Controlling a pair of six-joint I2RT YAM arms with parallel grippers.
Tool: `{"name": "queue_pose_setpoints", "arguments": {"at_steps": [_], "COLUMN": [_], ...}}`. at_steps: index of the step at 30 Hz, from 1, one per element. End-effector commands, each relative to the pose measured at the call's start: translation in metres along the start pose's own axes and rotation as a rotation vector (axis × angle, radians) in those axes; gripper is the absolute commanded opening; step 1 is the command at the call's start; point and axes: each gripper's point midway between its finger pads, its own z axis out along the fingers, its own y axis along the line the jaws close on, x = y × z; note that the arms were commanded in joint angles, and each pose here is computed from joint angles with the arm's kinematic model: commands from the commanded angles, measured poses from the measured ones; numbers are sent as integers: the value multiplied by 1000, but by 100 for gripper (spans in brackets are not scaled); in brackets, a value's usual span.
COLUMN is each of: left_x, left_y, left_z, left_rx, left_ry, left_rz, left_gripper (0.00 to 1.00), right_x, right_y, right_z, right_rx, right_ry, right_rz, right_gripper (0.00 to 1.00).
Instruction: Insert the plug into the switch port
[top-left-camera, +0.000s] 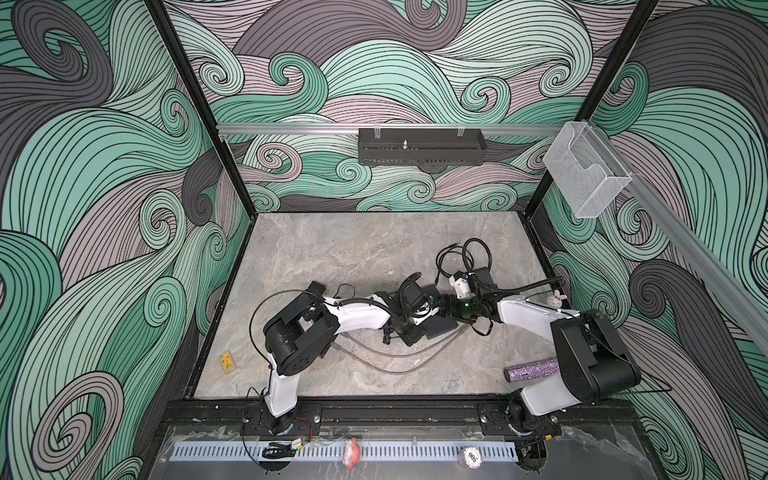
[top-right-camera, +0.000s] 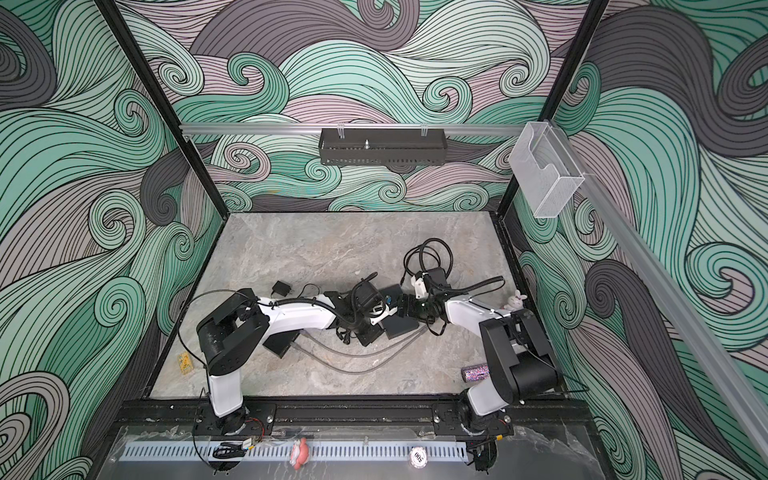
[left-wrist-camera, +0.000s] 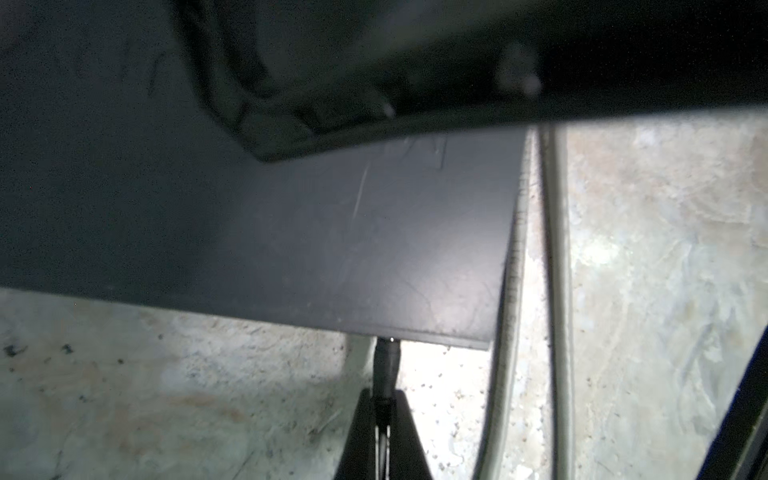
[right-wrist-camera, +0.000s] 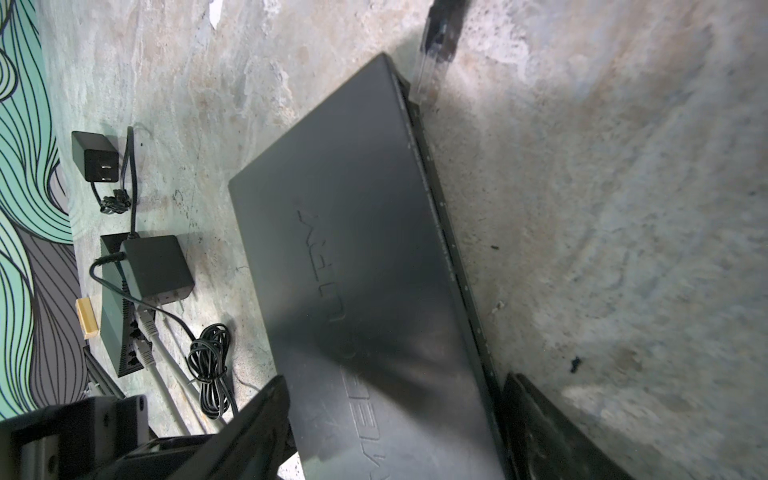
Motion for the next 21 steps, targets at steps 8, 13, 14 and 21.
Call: {"name": "queue_pose_setpoints", "arguments": {"at_steps": [8, 13, 14, 21], "left_x": [-45, -46, -48, -55], "left_y": [-9, -9, -10, -10], "left_z": [-4, -1, -2, -9], "left_rx": [42, 46, 45, 43], "left_ry": [-123, -126, -128, -139], "left_rz": [5, 2, 5, 17], "left_gripper": [0, 0, 0, 0], "right_x": [39, 42, 42, 45], "right_y": [2, 5, 5, 6], "right_z": [9, 8, 8, 9], "right_rx": [3, -1, 0, 10], "right_ry": [117, 121, 121, 124], "right_rz": [62, 52, 51, 41], "right_gripper": [81, 80, 80, 80]}}
